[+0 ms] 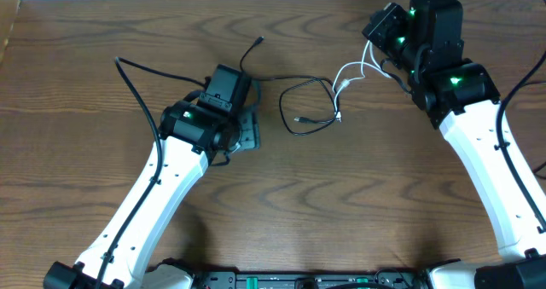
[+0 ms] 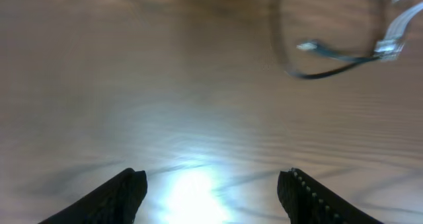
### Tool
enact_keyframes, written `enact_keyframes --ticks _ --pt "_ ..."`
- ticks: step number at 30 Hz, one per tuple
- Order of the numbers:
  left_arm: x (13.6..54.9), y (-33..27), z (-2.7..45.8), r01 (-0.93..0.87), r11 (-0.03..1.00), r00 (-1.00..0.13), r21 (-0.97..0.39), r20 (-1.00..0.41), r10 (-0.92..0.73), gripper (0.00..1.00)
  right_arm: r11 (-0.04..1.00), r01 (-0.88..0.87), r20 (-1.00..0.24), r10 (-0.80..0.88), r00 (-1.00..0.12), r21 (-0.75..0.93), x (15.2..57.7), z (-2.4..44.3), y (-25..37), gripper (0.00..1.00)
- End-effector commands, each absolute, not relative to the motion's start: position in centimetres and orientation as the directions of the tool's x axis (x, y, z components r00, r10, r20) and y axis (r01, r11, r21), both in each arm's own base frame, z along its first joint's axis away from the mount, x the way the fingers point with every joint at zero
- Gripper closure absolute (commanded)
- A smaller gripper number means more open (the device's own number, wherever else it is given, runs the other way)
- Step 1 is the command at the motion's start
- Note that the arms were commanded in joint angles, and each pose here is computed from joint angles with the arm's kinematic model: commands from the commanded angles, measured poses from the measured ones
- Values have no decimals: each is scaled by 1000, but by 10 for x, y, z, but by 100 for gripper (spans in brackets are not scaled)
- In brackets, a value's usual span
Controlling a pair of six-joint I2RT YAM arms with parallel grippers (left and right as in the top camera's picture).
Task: Untangle cables
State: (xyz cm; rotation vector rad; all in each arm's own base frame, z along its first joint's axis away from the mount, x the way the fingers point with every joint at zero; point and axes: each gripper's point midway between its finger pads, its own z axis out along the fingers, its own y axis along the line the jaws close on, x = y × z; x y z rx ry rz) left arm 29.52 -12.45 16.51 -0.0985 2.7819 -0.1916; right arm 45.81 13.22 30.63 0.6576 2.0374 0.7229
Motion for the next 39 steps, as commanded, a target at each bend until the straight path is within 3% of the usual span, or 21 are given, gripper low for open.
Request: enact_keyframes --ticks 1,10,18,23,27,39 --pt "298 -167 174 50 936 -944 -350 -321 -69 31 686 137 -536 662 -524 714 454 315 142 99" --pt "323 -188 179 118 900 -919 -419 -390 -61 31 688 27 -533 586 -611 725 445 318 164 99" --pt "328 -233 149 218 797 -952 -564 -302 47 31 542 -271 -553 465 -691 796 426 363 214 99" --pt "321 -270 164 319 613 -943 -722 -308 128 31 528 -266 -536 463 -705 806 423 363 219 99" --pt "322 -284 183 389 516 -918 -764 -369 145 26 515 -273 -529 454 -717 812 420 364 222 99" --pt "341 -300 217 535 402 -835 -743 -538 117 18 390 -190 -370 461 -807 901 406 367 234 99"
